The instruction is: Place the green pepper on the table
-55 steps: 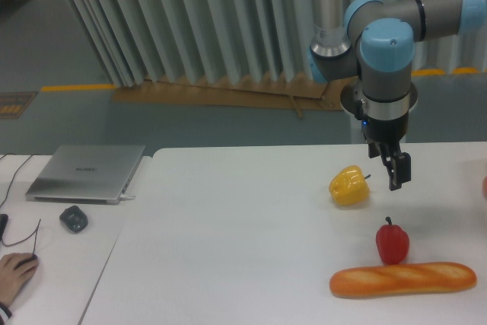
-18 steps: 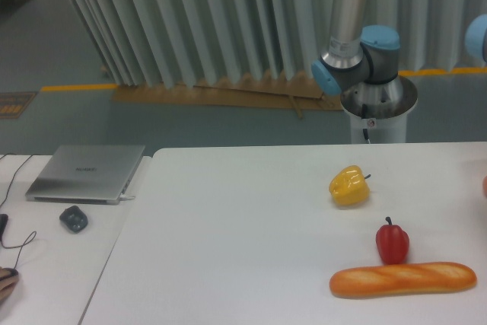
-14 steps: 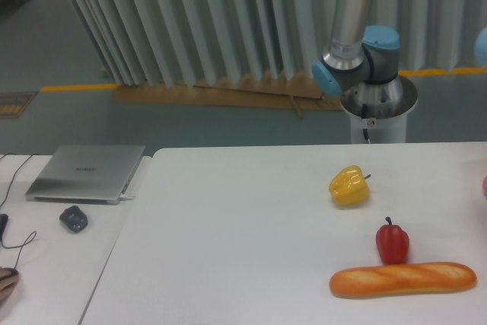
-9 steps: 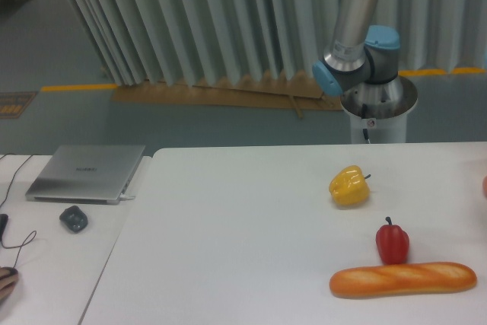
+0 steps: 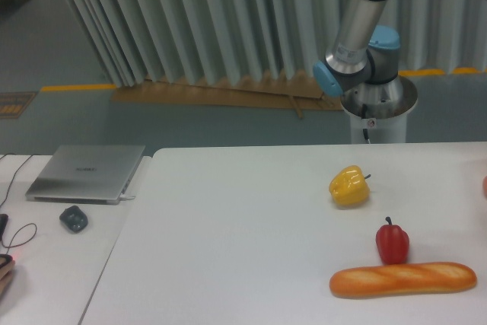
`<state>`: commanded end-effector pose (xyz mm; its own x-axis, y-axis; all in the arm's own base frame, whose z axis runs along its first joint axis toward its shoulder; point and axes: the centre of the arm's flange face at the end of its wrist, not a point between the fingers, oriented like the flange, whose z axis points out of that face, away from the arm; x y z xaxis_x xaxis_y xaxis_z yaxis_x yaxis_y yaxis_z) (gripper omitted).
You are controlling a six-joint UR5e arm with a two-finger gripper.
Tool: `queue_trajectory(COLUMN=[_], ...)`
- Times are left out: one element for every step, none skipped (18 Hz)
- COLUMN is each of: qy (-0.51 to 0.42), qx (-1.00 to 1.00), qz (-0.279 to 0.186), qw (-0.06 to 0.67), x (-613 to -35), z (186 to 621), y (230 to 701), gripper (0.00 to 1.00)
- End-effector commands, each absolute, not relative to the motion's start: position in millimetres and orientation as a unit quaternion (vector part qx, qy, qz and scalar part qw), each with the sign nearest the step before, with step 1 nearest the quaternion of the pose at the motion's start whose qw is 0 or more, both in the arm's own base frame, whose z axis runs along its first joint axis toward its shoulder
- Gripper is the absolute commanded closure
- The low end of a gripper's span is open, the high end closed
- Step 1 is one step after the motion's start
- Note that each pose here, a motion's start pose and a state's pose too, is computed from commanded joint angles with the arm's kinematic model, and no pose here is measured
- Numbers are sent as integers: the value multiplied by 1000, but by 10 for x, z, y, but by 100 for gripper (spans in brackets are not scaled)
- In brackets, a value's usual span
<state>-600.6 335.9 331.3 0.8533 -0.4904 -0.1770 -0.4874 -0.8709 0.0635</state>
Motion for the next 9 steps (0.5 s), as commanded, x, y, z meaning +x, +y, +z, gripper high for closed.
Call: queue_trajectory(qy=[-254, -253, -253, -252, -252, -251, -250, -250, -250], qx=[962, 962, 962, 962, 962, 962, 962, 961, 961], qz=[-96, -100, -104, -105, -108, -107, -112, -118, -122], qw=[8, 8, 8, 8, 8, 8, 8, 7, 7], x=[-6035, -6061, -6087, -6131, -6161, -6196, -6225, -6243, -6256], z=[3321, 3355, 3387, 3384, 3394, 3369, 3390, 3393, 3386], y=[3358, 3355, 3364, 3367, 3377, 3377, 3375, 3381, 3385], gripper=[0, 0, 0, 0, 0, 0, 0, 0, 0])
